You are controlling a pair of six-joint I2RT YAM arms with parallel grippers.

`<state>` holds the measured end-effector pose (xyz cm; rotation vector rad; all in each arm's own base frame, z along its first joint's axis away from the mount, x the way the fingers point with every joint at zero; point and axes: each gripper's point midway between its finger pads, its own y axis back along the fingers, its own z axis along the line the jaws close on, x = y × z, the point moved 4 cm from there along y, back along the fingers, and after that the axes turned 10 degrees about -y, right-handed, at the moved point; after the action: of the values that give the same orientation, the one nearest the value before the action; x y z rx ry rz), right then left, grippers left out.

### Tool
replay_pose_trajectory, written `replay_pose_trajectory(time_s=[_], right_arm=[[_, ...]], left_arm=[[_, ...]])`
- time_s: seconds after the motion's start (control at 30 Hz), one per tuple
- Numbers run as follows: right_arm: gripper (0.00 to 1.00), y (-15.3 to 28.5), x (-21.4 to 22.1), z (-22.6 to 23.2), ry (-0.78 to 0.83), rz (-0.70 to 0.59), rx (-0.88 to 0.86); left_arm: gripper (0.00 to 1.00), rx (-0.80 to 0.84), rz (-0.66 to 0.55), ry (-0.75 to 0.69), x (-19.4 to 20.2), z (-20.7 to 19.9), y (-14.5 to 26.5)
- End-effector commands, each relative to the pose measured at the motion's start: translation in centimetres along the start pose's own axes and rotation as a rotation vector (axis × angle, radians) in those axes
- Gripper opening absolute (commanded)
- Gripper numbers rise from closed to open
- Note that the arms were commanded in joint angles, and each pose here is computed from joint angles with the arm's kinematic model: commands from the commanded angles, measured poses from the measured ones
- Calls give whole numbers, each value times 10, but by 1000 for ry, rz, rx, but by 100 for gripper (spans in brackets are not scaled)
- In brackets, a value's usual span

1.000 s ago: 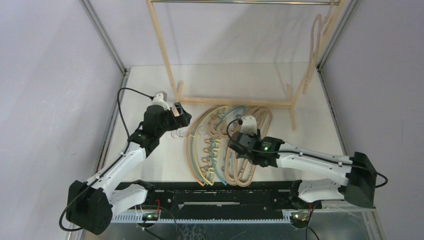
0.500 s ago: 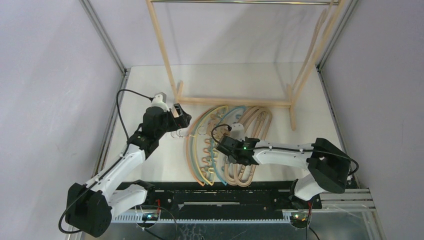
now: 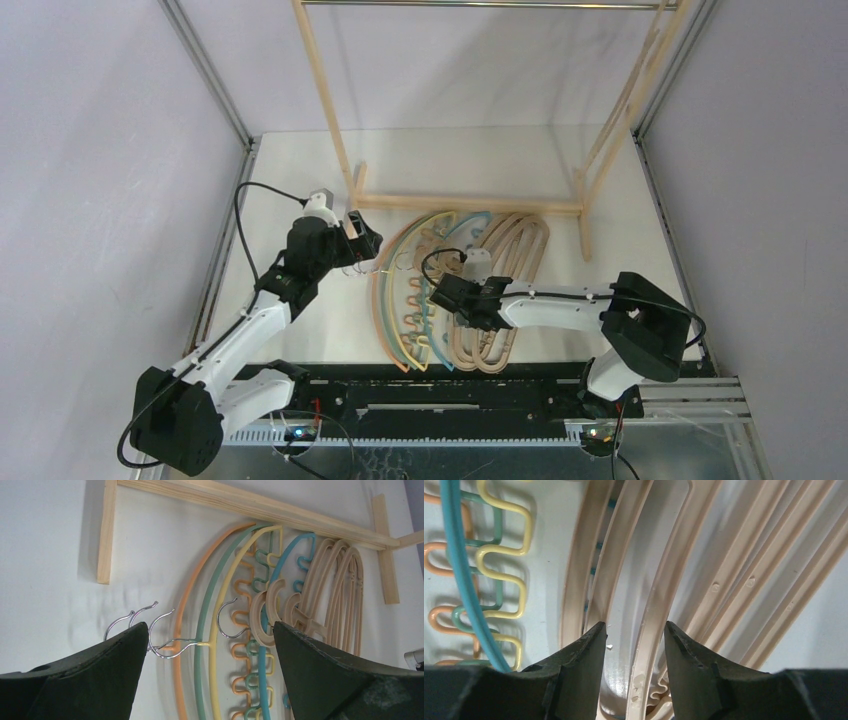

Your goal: Organize the hangers

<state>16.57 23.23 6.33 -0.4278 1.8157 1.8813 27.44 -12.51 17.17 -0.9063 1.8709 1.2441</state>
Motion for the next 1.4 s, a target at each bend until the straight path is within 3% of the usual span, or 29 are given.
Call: replay_pose_trajectory(time_s=[0.0, 0.13, 0.53, 0.67, 0.9, 1.37], right_arm=[[54, -5, 1, -17, -8, -12, 91], [49, 1, -1, -21, -30, -31, 92], [46, 17, -4, -25, -58, -85, 63], [48, 27, -12, -27, -85, -104, 39], [59, 24, -8, -29, -77, -87, 36], [55, 3, 3, -37, -93, -25, 79]], left_arm=[[100, 34, -31, 5, -6, -7, 0], [100, 36, -30, 5, -8, -8, 0], [100, 26, -20, 4, -4, -6, -2], [100, 27, -20, 5, -5, -6, -3], [99, 25, -15, 6, -3, -5, -4], [100, 23, -10, 6, -1, -5, -5]])
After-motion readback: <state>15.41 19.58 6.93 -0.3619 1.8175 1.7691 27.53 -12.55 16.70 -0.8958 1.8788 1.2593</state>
